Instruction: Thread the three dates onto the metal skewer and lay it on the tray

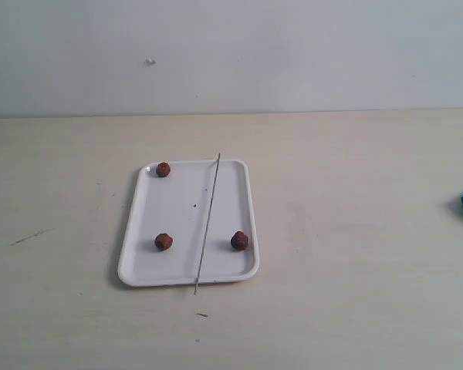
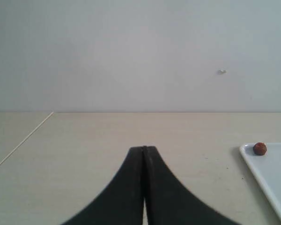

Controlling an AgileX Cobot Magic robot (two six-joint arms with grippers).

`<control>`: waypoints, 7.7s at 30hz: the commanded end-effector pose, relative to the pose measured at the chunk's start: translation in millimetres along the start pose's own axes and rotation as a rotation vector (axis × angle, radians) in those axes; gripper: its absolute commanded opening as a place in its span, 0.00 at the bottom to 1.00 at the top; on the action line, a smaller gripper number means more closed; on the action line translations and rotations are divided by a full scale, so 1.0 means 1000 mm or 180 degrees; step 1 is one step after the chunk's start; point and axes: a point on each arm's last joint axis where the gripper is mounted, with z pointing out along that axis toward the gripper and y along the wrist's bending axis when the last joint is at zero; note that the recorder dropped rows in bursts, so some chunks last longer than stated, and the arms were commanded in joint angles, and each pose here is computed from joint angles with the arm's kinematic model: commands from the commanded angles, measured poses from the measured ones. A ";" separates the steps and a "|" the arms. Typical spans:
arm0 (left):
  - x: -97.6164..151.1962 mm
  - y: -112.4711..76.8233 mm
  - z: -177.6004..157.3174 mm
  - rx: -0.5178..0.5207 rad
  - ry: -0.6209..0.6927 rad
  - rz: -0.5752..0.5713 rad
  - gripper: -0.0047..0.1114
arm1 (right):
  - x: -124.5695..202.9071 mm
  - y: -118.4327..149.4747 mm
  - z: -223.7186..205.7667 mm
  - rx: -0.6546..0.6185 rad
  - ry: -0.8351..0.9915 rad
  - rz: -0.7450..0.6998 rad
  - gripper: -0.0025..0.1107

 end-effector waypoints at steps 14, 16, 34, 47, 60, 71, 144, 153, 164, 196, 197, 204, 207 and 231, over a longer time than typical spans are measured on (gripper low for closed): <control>0.000 0.000 0.000 -0.0005 -0.0014 -0.0004 0.04 | -0.057 -0.005 -0.021 -0.0460 -0.2187 0.1851 0.27; 0.000 0.000 0.000 -0.0005 -0.0014 -0.0004 0.04 | -0.060 -0.006 -0.024 -0.0531 -0.2327 0.1949 0.27; 0.000 0.000 0.000 -0.0005 -0.0014 -0.0004 0.04 | -0.190 0.024 0.064 -0.0417 -0.0940 0.0794 0.27; 0.000 0.000 0.000 -0.0005 -0.0014 -0.0004 0.04 | -0.090 0.089 0.207 -0.0197 0.2695 0.0219 0.02; 0.000 0.000 0.000 -0.0005 -0.0014 -0.0004 0.04 | -0.025 0.222 0.256 -0.0431 0.4020 0.0186 0.02; 0.000 0.000 0.000 -0.0005 -0.0014 -0.0004 0.04 | 0.013 0.264 0.313 -0.0617 0.4122 0.0374 0.07; 0.000 0.000 0.000 -0.0005 -0.0014 -0.0004 0.04 | -0.156 0.171 0.157 -0.1216 0.3311 -0.0698 0.02; 0.000 0.000 0.000 -0.0005 -0.0014 -0.0004 0.04 | -0.175 0.117 0.084 -0.1206 0.2868 -0.0743 0.02; -0.010 0.002 -0.001 0.0044 -0.0360 -0.1789 0.04 | -0.191 0.086 0.058 -0.0923 0.2606 -0.1097 0.02; -0.158 -0.024 0.220 0.0459 0.2546 -0.0341 0.04 | -0.204 0.114 0.082 -0.1315 0.1818 -0.0538 0.02; -0.152 -0.033 0.235 0.0571 0.2681 -0.0292 0.04 | -0.202 0.116 0.085 -0.1311 0.1848 -0.0580 0.02; -0.105 -0.117 0.320 0.1194 0.3260 0.0154 0.04 | -0.168 0.129 0.114 -0.1152 0.2512 -0.0920 0.02; -0.086 -0.148 0.349 0.1420 0.3334 0.0394 0.04 | -0.155 0.136 0.127 -0.1116 0.2691 -0.0986 0.02; 0.028 -0.216 0.421 0.1663 0.3675 0.1275 0.47 | -0.131 0.147 0.149 -0.1055 0.2967 -0.1101 0.02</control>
